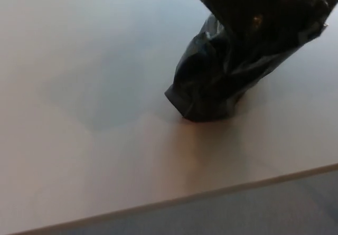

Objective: A plastic bag is kept infront of the robot in the middle of the desk and the robot uses both its hands to grab it from the top and lifts it up and then releases it.

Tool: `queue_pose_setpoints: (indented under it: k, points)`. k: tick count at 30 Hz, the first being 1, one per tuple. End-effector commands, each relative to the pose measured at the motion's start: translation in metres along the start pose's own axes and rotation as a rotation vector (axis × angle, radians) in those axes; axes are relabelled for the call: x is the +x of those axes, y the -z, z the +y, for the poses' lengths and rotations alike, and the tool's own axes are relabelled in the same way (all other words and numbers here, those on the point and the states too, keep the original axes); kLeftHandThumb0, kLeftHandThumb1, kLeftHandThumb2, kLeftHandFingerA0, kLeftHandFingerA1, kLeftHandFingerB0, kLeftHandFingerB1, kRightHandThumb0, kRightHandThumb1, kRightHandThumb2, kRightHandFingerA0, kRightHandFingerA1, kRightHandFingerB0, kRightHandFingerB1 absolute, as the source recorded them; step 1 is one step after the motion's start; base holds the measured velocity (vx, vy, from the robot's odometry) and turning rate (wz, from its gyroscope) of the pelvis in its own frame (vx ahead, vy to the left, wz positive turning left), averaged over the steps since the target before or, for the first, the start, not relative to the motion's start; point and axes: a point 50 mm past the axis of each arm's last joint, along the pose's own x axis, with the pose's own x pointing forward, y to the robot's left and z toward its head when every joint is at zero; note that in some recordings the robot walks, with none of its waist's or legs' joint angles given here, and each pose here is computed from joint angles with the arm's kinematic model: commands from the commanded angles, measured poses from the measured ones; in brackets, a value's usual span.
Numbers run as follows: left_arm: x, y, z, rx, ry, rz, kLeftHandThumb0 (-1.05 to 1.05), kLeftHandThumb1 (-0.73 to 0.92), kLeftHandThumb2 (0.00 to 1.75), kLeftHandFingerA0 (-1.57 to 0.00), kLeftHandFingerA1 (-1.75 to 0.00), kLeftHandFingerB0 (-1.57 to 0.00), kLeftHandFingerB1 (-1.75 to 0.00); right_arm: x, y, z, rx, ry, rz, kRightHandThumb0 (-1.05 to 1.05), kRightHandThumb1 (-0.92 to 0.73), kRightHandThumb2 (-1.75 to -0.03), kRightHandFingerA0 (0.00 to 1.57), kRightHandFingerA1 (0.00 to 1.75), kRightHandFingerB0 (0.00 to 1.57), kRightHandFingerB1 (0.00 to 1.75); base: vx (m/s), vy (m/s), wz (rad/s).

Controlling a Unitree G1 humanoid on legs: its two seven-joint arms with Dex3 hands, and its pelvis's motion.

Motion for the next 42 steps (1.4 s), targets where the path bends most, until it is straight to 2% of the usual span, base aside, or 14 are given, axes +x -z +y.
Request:
queue_pose_setpoints:
  k: [1, 11, 12, 14, 16, 20, 27, 28, 34, 35, 36, 39, 41, 42]
  points:
    - [-0.061, -0.015, -0.026, -0.079, 0.007, -0.100, -1.05, 0.69, 1.13, 0.00, -0.09, 0.00, -0.05, -0.063, -0.013, 0.019, 0.003, -0.377, -0.236, -0.92, -0.70, -0.62, 0.27, 0.34, 0.24, 0.28, 0.00, 0.000, 0.00]
    - [-0.176, -0.037, -0.055, -0.430, 0.116, -0.130, -1.04, 0.86, 1.20, 0.00, -0.03, 0.00, -0.01, -0.155, 0.036, 0.020, 0.194, -0.143, -0.247, -0.93, -0.67, -1.04, 0.26, 0.48, 0.05, 0.34, 0.00, 0.000, 0.00]
    - [-0.201, -0.036, -0.064, -0.534, 0.110, -0.105, -1.00, 0.87, 1.20, 0.00, -0.04, 0.00, -0.02, -0.183, 0.045, 0.033, 0.313, -0.075, -0.225, -0.87, -0.76, -0.64, 0.27, 0.32, 0.16, 0.26, 0.00, 0.000, 0.00]
    - [-0.229, -0.035, -0.076, -0.718, 0.113, -0.103, -0.99, 0.89, 1.17, 0.00, -0.03, 0.00, 0.00, -0.223, 0.051, 0.046, 0.374, -0.023, -0.163, -0.86, -0.59, -0.94, 0.19, 0.44, 0.12, 0.39, 0.00, 0.000, 0.00]
    - [-0.260, -0.043, -0.091, -0.934, 0.090, -0.076, -0.93, 0.85, 1.11, 0.00, -0.02, 0.00, -0.02, -0.268, 0.053, 0.061, 0.384, 0.031, -0.083, -0.84, -0.68, -0.61, 0.26, 0.33, 0.24, 0.29, 0.00, 0.000, 0.00]
    - [-0.332, -0.060, -0.115, -1.114, 0.167, 0.073, -0.80, 0.79, 1.09, 0.00, -0.11, 0.00, -0.12, -0.354, 0.040, 0.091, 0.362, 0.015, 0.065, -0.38, -0.33, -0.97, 0.04, 0.50, 0.00, 0.46, 0.00, 0.000, 0.00]
    - [-0.426, -0.070, -0.121, -1.112, 0.236, 0.244, -0.80, 0.81, 1.08, 0.00, -0.13, 0.00, -0.10, -0.470, 0.018, 0.142, 0.532, -0.078, 0.211, -0.37, -0.40, -0.99, 0.00, 0.48, 0.00, 0.47, 0.00, 0.000, 0.00]
    - [-0.429, -0.071, -0.122, -1.117, 0.232, 0.253, -0.77, 0.79, 1.06, 0.00, -0.13, 0.00, -0.10, -0.474, 0.016, 0.144, 0.539, -0.068, 0.219, -0.69, -0.69, -0.61, 0.21, 0.31, 0.16, 0.27, 0.00, 0.000, 0.00]
    - [-0.453, -0.081, -0.137, -1.232, 0.243, 0.437, -0.69, 0.73, 1.00, 0.00, -0.13, 0.00, -0.15, -0.527, -0.006, 0.173, 0.660, -0.097, 0.446, -0.60, -0.72, -0.62, 0.21, 0.29, 0.21, 0.28, 0.00, 0.000, 0.00]
    - [-0.455, -0.085, -0.136, -1.246, 0.252, 0.440, -0.67, 0.72, 1.00, 0.00, -0.16, 0.00, -0.18, -0.536, -0.011, 0.178, 0.681, -0.113, 0.496, -0.31, -0.49, -1.03, 0.07, 0.50, 0.07, 0.49, 0.00, 0.000, 0.00]
    - [-0.458, -0.087, -0.135, -1.247, 0.259, 0.445, -0.64, 0.71, 1.01, 0.00, -0.20, -0.01, -0.21, -0.539, -0.013, 0.179, 0.685, -0.114, 0.509, -0.57, -0.73, -0.62, 0.25, 0.32, 0.24, 0.30, 0.00, 0.000, 0.00]
    - [-0.462, -0.092, -0.137, -1.259, 0.261, 0.460, -0.55, 0.88, 0.68, -0.03, -0.20, -0.04, -0.21, -0.540, -0.018, 0.180, 0.690, -0.100, 0.490, -0.51, -0.71, -0.61, 0.33, 0.35, 0.32, 0.33, 0.00, 0.000, 0.00]
    - [-0.463, -0.095, -0.139, -1.266, 0.264, 0.453, -0.55, 0.68, 0.99, -0.01, -0.30, -0.01, -0.29, -0.539, -0.021, 0.180, 0.711, -0.117, 0.464, -0.55, -0.56, -0.92, 0.41, 0.55, 0.29, 0.48, 0.00, 0.000, 0.00]
    - [-0.464, -0.097, -0.140, -1.257, 0.278, 0.442, -0.59, 0.69, 1.00, 0.00, -0.31, 0.00, -0.27, -0.540, -0.023, 0.180, 0.741, -0.138, 0.456, -0.48, -0.71, -0.62, 0.49, 0.40, 0.45, 0.37, 0.00, 0.000, 0.00]
